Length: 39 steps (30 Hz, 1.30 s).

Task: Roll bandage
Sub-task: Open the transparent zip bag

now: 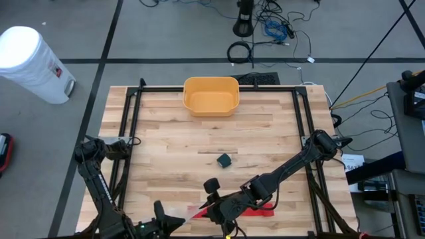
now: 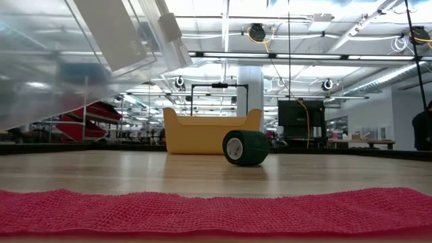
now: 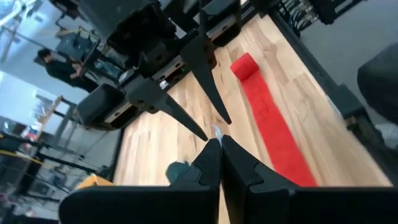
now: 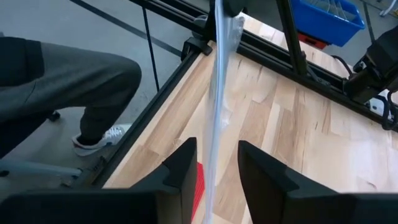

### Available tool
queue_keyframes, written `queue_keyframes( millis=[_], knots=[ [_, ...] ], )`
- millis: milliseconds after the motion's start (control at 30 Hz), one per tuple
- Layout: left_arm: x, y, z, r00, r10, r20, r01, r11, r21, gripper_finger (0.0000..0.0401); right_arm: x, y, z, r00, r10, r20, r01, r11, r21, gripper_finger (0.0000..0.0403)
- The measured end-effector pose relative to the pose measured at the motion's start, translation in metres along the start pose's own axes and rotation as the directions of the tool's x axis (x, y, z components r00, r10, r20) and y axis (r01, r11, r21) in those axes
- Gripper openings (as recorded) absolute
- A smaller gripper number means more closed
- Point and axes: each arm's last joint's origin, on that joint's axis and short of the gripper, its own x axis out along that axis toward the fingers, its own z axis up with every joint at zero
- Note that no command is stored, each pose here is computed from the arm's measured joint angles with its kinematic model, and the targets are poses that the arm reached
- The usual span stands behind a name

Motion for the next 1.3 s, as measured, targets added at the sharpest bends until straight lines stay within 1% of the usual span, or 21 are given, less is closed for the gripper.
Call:
queue_keyframes(
  millis=[100,200,433,633,1300],
  knots=[
    [0.0003,0.0001,-0.0001,1.0,0.001,-0.001,-0.001,0.998,-0.058,0.0006,0.0,0.0,0.0001,1.0,0.0,0.0,0.0,1.0,0.005,0.0098],
    [0.0003,0.0001,-0.0001,1.0,0.001,-0.001,-0.001,0.997,-0.08,0.0006,0.0,0.0,0.0,1.0,0.0,-0.001,0.0,1.0,0.017,0.0098],
    [0.0003,0.0001,-0.0001,1.0,0.001,-0.001,-0.001,0.997,-0.071,0.0006,0.0,0.0,-0.0001,1.0,0.0,-0.001,0.0,1.0,0.017,0.0098],
    [0.0003,0.0001,-0.0001,1.0,0.001,-0.001,-0.001,1.0,-0.021,0.0006,0.0001,-0.0009,0.0001,1.0,-0.001,-0.001,0.001,0.999,0.033,0.0098],
    [0.0008,-0.0005,-0.0002,1.0,-0.02,-0.006,0.02,0.999,-0.029,0.0006,0.0009,-0.0037,-0.0002,1.0,-0.007,-0.002,0.007,1.0,0.022,0.0098]
  ],
)
